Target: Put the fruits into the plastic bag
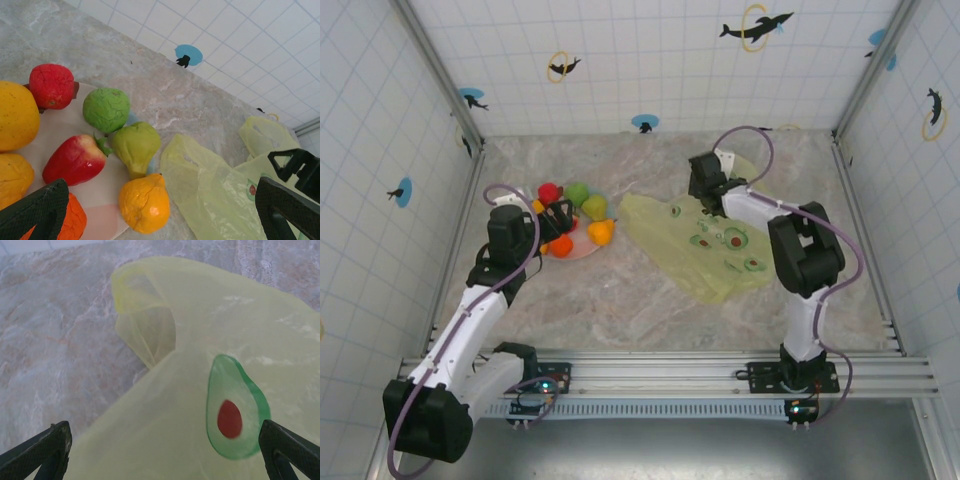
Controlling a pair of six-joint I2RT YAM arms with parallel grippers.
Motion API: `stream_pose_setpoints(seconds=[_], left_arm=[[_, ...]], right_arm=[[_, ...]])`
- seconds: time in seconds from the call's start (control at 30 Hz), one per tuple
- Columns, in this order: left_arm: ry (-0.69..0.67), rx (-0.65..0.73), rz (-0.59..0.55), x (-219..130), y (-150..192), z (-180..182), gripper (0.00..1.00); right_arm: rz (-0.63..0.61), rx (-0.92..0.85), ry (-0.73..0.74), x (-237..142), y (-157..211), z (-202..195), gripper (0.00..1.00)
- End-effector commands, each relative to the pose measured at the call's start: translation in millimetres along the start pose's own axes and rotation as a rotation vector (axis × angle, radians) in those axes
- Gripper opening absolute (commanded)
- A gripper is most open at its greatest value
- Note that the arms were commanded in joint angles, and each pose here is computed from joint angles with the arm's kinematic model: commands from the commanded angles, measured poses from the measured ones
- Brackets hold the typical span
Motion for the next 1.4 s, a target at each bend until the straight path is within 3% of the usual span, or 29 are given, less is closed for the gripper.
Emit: stream_pose_setpoints(seconds=[0.0,0.17,0.27,0.47,0.63,0.87,1.07,1.13,1.2,1.37], left_arm=[[0.011,0.002,0.018,1,8,1,0.98],[0.012,0.0,0.025,2,11,3,0.98],[0.009,-0.003,0.037,4,15,5,0.98],[-0.001,0.006,0.044,4,16,7,0.98],[0.005,0.014,0.055,6,16,5,0.98],[0.046,0.022,0.088,12,19,-4,0.98],[0.076,0.048,0.115,28,30,-18,0.98],[0.075,0.061,0.134,38,34,-24,0.98],[0.088,0.072,0.166,52,37,-34,0.98],[0.106,0.117,0.298,95,61,-67,0.97]], right_arm=[[-0.079,0.066,0.083,13,-17,0,0.99],[-0.122,0.02,0.239,33,-22,-7,0.98],[-0.111,-0.017,0.299,48,-19,-9,0.89],[-0.067,-0.072,0.346,60,-16,-13,0.44],[-0.085,-0.119,0.306,41,-37,-15,0.01],[-0.004,-0.203,0.064,4,-49,-37,0.0],[0.056,-0.128,-0.189,-38,-35,-71,0.0],[0.051,-0.092,-0.216,-48,-30,-81,0.1],[0.047,-0.068,-0.146,-53,-25,-97,0.3],[0.059,0.021,-0.068,-68,-3,-126,0.49]])
Point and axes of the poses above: each hand's point on the last joint's axis, 136 mm out from that joint toward the fingers, its own x axis out along the fingers, its own z axis along the line the jaws close on, y = z × x, the point moved 6 cm from there along -x, back along the fingers, and after that the axes turned 1 degree about -x, right-handed, at the moved point
